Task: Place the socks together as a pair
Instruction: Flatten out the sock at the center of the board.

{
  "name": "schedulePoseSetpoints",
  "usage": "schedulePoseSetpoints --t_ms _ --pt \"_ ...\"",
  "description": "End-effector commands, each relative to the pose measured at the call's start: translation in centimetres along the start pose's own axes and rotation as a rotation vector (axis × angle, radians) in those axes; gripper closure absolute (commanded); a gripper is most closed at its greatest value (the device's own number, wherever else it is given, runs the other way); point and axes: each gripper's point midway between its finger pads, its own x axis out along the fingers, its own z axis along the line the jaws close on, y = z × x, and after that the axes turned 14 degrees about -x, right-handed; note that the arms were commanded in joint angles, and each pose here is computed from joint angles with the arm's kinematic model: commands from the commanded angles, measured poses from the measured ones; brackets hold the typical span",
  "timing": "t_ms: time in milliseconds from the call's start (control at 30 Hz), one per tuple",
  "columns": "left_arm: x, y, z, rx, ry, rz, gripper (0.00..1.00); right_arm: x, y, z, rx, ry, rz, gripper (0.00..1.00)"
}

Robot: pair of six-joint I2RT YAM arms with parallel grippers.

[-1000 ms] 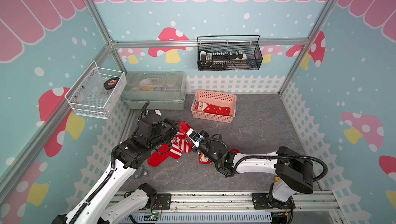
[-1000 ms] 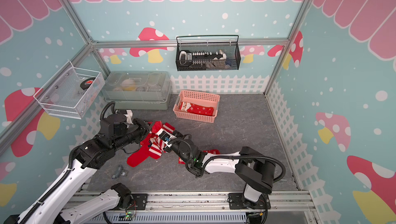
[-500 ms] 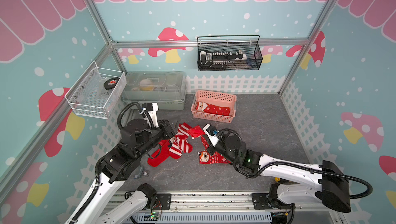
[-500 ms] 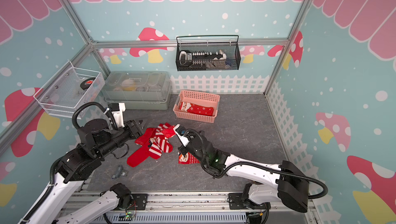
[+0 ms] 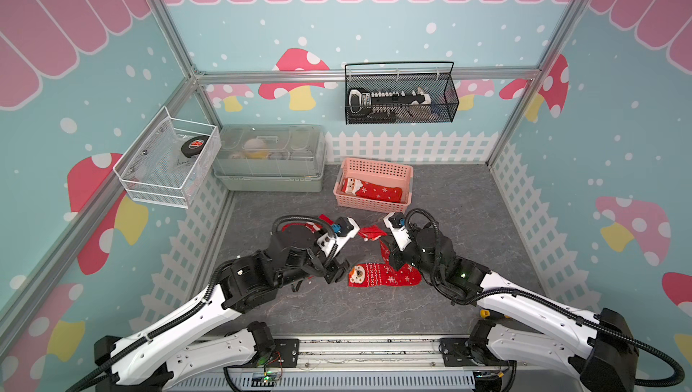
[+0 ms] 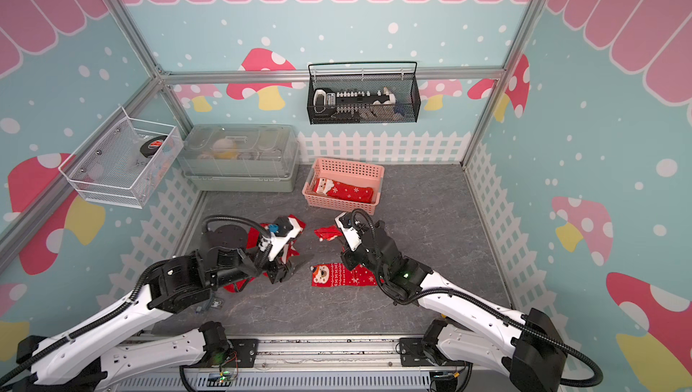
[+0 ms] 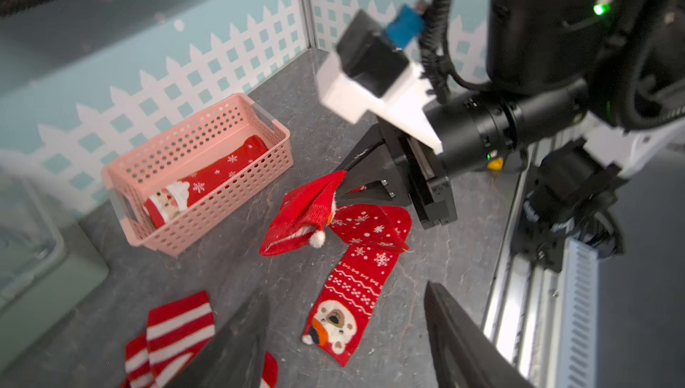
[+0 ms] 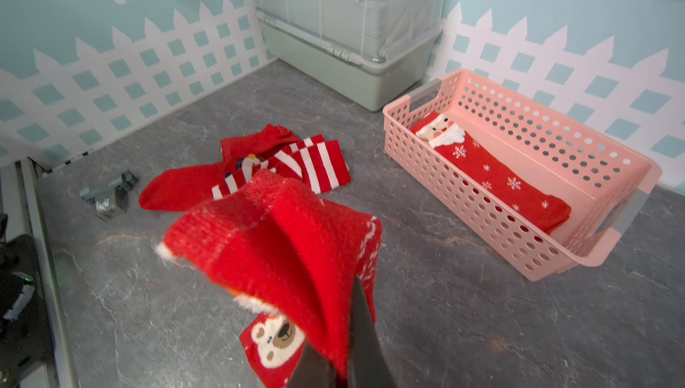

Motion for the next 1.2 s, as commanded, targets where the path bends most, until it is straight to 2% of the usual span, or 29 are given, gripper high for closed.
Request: schedulePoseSetpoints --t_ms 0,100,233,367,667,800,1000,1167 --pt "2.2 1.6 0.0 0.399 -0.068 0.079 0.29 0.2 2.1 0.2 -0.041 -0.022 0.032 1.0" --pt "3.9 2.3 0.0 0.553 -0.106 0.11 0.27 -0.3 2.4 -0.4 -0.024 0.01 -0.018 1.0" --pt "5.1 2.1 0.1 0.656 -0.134 0.043 0.23 -1.2 2.1 -0.6 -0.022 0.015 -0.078 1.0" --pt "5.2 0.9 -0.1 0.687 -0.158 -0.064 0.21 -2.2 2.0 -0.7 -0.023 0.036 -0.138 1.0" --pt "5.9 0.4 0.9 0.714 -0.211 -0.113 0.23 -4.1 1.4 0.0 -0.031 0.017 -0.28 1.0" --pt "6.0 0.8 0.5 0.738 -0.171 -0.098 0.26 -4.7 0.9 0.6 -0.036 -0.015 -0.328 1.0" --pt "6.6 3.5 -1.2 0.826 -0.03 -0.039 0.28 -5.1 1.1 0.5 -0.033 -0.004 -0.347 1.0" --pt "7.3 3.2 -0.6 0.815 -0.073 -0.036 0.32 -5.2 0.8 1.3 -0.042 -0.045 -0.371 1.0"
